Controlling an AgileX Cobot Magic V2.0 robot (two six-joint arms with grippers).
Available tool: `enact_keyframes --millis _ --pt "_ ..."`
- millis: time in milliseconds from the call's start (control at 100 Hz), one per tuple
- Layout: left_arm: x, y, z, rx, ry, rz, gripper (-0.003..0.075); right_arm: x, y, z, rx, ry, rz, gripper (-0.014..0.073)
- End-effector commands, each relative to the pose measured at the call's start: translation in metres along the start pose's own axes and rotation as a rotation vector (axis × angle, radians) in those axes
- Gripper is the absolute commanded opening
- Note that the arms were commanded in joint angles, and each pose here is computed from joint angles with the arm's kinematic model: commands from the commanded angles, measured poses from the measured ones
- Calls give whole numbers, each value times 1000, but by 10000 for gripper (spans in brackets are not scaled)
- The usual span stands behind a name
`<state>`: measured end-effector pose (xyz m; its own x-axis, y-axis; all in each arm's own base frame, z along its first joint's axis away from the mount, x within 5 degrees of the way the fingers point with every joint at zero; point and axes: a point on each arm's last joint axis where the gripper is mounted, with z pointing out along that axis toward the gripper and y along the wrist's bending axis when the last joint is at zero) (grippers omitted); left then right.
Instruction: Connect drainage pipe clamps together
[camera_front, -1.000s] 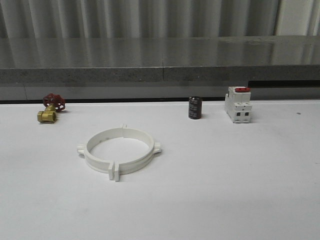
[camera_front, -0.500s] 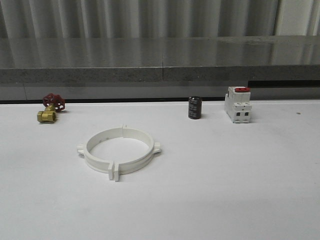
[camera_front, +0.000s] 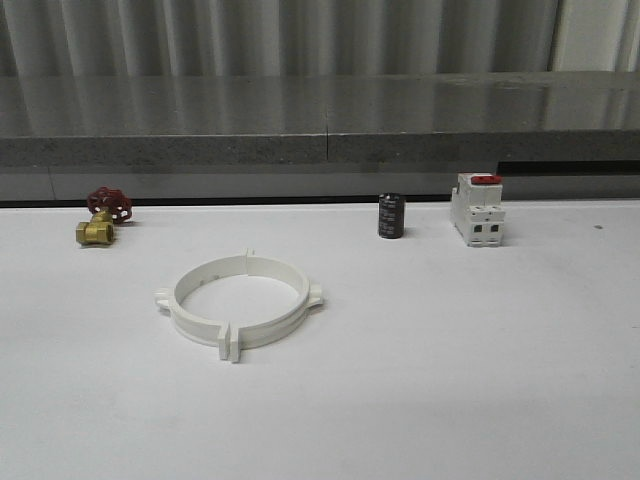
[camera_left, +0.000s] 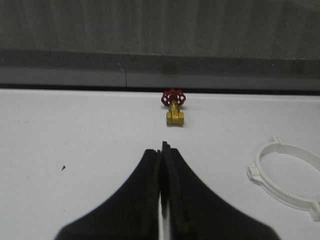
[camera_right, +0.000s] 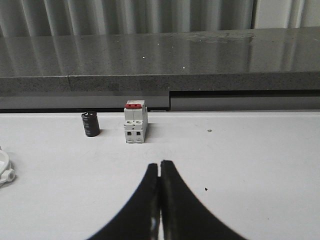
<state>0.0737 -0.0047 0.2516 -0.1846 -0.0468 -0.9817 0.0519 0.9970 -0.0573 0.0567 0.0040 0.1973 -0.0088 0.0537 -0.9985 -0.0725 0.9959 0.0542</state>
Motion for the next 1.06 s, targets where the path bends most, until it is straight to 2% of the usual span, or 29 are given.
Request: enact_keyframes --millis 0,150,240,390,1050 --pt "6 0 -4 7 -169 37 -20 -15 1 -3 -5 -121 -13 -65" --pt "43 2 -7 13 -239 32 -20 -15 1 -3 -5 -121 -13 -65" --pt "56 3 -8 12 -237 18 -20 -15 1 -3 -5 -121 -13 -65" --pt "56 4 -8 2 -238 52 -20 -15 1 -3 -5 -121 -13 -65" --pt "54 4 -9 4 -253 52 -20 -15 1 -3 -5 -121 -13 -65"
